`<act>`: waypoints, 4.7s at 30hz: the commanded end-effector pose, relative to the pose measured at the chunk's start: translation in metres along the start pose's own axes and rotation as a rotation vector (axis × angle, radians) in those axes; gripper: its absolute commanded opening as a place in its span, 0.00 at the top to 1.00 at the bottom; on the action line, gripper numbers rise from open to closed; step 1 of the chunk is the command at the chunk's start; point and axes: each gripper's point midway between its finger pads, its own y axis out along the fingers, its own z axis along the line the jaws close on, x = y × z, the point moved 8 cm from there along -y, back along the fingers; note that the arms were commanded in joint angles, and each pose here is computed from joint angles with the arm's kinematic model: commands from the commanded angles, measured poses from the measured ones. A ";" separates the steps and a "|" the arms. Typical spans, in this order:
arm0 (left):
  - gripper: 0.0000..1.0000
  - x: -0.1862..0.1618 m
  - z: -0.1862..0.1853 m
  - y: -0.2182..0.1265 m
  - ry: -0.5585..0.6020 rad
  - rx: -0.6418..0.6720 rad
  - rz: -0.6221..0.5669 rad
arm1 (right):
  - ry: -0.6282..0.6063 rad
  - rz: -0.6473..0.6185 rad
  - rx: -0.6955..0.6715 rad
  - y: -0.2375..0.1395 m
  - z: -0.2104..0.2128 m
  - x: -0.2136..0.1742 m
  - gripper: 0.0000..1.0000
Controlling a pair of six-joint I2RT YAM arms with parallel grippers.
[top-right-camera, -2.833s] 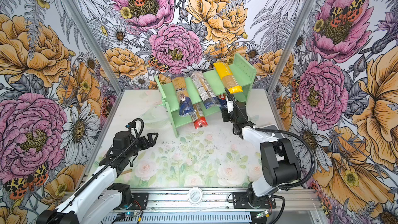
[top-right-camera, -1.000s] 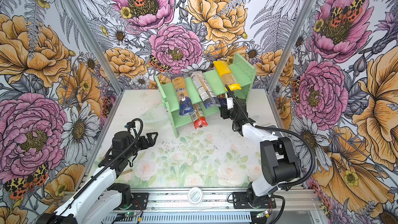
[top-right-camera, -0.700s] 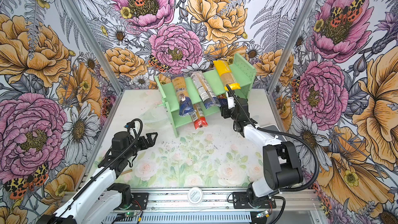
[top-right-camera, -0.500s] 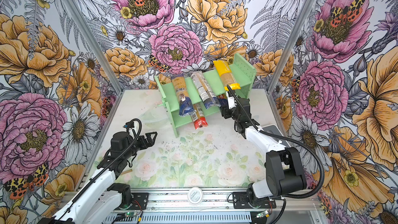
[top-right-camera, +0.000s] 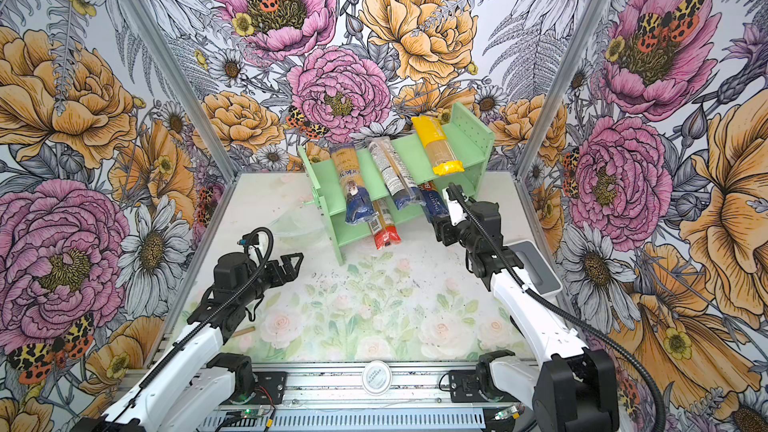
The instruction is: Place and organize the pasta boxes and bags onto the shelf
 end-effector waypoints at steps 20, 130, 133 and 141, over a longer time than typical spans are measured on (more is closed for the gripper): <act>0.01 0.038 -0.013 -0.004 0.063 0.005 -0.121 | 0.133 -0.005 -0.058 -0.028 -0.018 -0.021 0.26; 0.01 0.057 0.083 0.078 0.371 0.319 -0.415 | 0.184 -0.089 -0.476 0.051 -0.081 -0.129 0.01; 0.01 0.057 0.082 0.078 0.376 0.312 -0.413 | 0.183 -0.089 -0.477 0.051 -0.081 -0.129 0.01; 0.01 0.056 0.080 0.080 0.391 0.297 -0.397 | 0.182 -0.092 -0.478 0.051 -0.081 -0.128 0.00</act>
